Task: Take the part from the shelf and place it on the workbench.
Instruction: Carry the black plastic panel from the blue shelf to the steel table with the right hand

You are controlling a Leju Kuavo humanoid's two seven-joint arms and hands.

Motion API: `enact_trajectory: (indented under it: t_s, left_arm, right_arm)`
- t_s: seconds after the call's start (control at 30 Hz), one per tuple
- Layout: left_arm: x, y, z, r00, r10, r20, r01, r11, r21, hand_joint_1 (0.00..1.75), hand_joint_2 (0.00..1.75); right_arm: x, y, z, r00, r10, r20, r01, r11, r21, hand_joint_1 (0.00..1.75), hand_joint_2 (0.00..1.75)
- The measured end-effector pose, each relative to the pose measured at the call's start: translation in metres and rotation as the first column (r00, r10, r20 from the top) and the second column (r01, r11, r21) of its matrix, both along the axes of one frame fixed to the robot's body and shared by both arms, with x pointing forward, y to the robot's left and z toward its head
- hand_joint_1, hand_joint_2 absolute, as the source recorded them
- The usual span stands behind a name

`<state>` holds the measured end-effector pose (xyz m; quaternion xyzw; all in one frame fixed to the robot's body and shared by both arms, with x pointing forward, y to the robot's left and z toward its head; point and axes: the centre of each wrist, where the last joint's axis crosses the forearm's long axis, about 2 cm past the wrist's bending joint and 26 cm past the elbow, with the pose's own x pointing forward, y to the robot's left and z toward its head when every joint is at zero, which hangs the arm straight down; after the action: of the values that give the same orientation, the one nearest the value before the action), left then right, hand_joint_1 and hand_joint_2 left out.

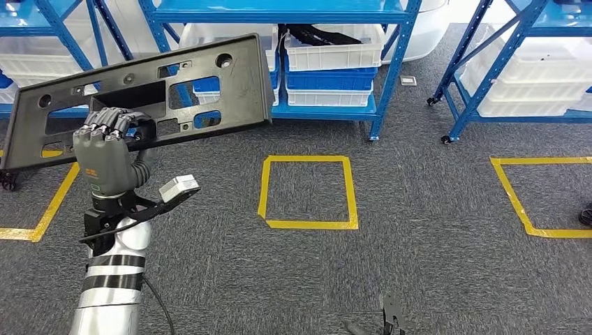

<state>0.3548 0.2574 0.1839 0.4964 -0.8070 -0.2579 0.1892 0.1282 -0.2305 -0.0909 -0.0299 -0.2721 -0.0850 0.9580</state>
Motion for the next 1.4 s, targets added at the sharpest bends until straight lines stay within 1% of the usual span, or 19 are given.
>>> enact_trajectory:
  t_s: [0.33, 0.53, 1.13, 1.27, 1.4]
  left_arm:
    - [0.006, -0.001, 0.012, 1.0, -0.01, 0.025, 0.01, 1.0, 0.008, 1.75, 1.75]
    - [0.008, -0.002, 0.015, 0.999, -0.02, 0.036, 0.019, 1.0, 0.014, 1.75, 1.75]
    - [0.009, -0.003, 0.016, 0.999, -0.026, 0.037, 0.025, 1.0, 0.017, 1.75, 1.75]
    - [0.01, -0.003, 0.018, 0.999, -0.025, 0.042, 0.024, 0.999, 0.022, 1.75, 1.75]
    - [0.012, -0.001, 0.019, 0.999, -0.023, 0.044, 0.022, 0.999, 0.027, 1.75, 1.75]
  right_arm:
    - [-0.001, 0.001, 0.0, 1.0, 0.002, -0.014, -0.002, 1.0, -0.003, 0.0, 1.75]
    - [-0.007, 0.003, -0.001, 1.0, -0.002, -0.028, 0.002, 1.0, -0.004, 0.0, 1.75]
    - [-0.005, 0.004, -0.001, 1.0, -0.007, -0.026, 0.007, 1.0, -0.003, 0.0, 1.75]
    - [0.0, 0.003, 0.0, 1.0, -0.011, -0.014, 0.011, 1.0, -0.006, 0.0, 1.75]
    - [0.001, 0.004, 0.001, 1.0, -0.011, -0.013, 0.011, 1.0, -0.004, 0.0, 1.75]
